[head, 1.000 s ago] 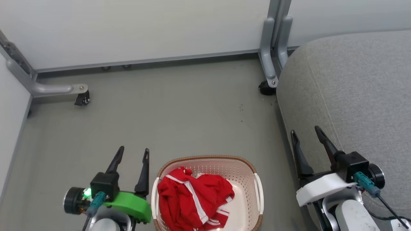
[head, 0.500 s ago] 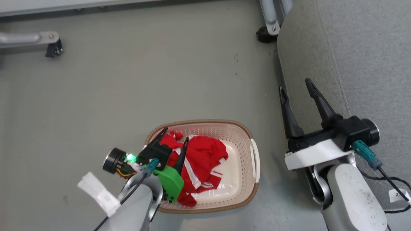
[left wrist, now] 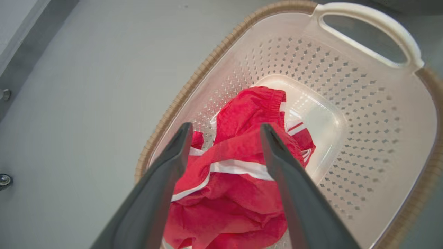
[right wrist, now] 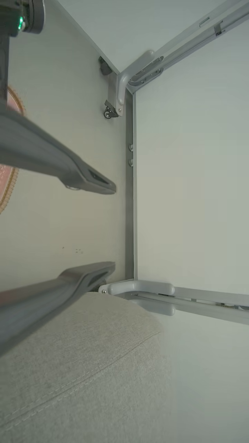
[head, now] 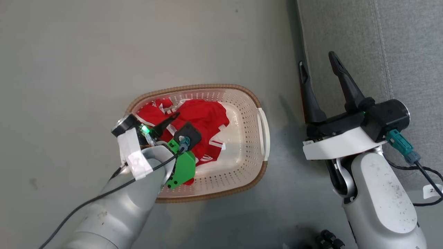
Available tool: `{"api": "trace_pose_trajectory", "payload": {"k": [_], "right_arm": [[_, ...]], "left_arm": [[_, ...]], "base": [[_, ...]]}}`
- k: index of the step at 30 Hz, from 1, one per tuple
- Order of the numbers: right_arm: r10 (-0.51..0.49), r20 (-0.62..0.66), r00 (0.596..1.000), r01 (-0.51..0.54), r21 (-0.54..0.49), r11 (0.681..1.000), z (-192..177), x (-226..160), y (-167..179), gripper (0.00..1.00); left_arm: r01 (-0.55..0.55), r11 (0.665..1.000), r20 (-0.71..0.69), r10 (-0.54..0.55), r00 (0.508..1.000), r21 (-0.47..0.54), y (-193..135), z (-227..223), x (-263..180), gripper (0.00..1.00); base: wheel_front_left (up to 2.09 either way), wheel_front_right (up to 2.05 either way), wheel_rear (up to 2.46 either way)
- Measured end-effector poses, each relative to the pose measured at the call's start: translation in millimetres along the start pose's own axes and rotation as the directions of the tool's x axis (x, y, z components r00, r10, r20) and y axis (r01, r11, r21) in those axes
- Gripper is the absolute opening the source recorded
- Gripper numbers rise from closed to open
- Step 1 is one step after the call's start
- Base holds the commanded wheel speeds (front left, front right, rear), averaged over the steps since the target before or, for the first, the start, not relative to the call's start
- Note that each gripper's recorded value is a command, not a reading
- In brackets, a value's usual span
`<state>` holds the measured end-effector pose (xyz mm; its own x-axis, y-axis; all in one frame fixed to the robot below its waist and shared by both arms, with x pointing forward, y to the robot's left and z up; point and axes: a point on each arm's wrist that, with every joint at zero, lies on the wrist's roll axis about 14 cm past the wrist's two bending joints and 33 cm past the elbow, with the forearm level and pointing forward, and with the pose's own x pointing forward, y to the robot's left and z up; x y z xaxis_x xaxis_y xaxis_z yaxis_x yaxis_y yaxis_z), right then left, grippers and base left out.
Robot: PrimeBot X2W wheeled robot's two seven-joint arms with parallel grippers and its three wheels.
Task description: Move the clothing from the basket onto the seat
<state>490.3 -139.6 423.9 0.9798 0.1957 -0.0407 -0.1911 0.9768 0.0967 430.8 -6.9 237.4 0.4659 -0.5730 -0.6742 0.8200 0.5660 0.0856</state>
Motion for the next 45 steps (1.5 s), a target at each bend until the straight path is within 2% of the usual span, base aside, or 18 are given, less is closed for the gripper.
{"api": "trace_pose_trajectory", "payload": {"k": [6,12,21,31,32,33,34,38,41,45], "right_arm": [[-0.026,-0.051,0.998,0.026,0.012,1.0,-28,5,-13,1.0],[-0.049,-0.099,0.994,0.051,0.022,0.998,-51,5,-24,1.0],[-0.069,-0.148,0.987,0.075,0.031,0.997,-73,3,-34,1.0],[-0.102,-0.194,0.976,0.108,0.023,0.994,-90,-5,-47,1.0],[-0.105,-0.198,0.975,0.111,0.021,0.994,-91,-6,-49,1.0],[-0.108,-0.2,0.974,0.114,0.021,0.993,-92,-6,-50,1.0],[-0.109,-0.203,0.973,0.115,0.019,0.993,-93,-7,-50,1.0],[-0.12,-0.205,0.971,0.125,0.012,0.992,-92,-9,-54,1.0],[-0.123,-0.2,0.972,0.127,0.005,0.992,-90,-9,-55,1.0],[-0.126,-0.18,0.976,0.128,0.001,0.992,-81,-8,-56,1.0]], "left_arm": [[0.081,0.991,-0.164,-0.063,0.984,0.106,-3,-38,31,1.0],[0.15,0.975,-0.257,-0.104,0.961,0.166,-11,-64,53,1.0],[0.207,0.959,-0.395,-0.118,0.911,0.192,-12,-111,67,1.0],[0.288,0.939,-0.545,-0.145,0.826,0.186,-22,-151,74,1.0],[0.293,0.939,-0.554,-0.15,0.819,0.179,-24,-153,75,0.71],[0.297,0.939,-0.562,-0.152,0.813,0.175,-25,-155,76,0.27],[0.299,0.939,-0.573,-0.152,0.806,0.172,-26,-156,76,0.0],[0.311,0.937,-0.605,-0.155,0.781,0.161,-28,-162,75,0.0],[0.301,0.942,-0.598,-0.159,0.785,0.145,-27,-160,74,0.0],[0.261,0.96,-0.533,-0.17,0.829,0.1,-26,-146,76,0.0]], "base": [[0.0,0.0,0.0],[0.0,0.0,0.0],[0.0,0.0,0.0],[0.0,0.0,0.0],[0.0,0.0,0.0],[0.0,0.0,0.0],[0.0,0.0,0.0],[0.0,0.0,0.0],[0.0,0.0,0.0],[0.0,0.0,0.0]]}}
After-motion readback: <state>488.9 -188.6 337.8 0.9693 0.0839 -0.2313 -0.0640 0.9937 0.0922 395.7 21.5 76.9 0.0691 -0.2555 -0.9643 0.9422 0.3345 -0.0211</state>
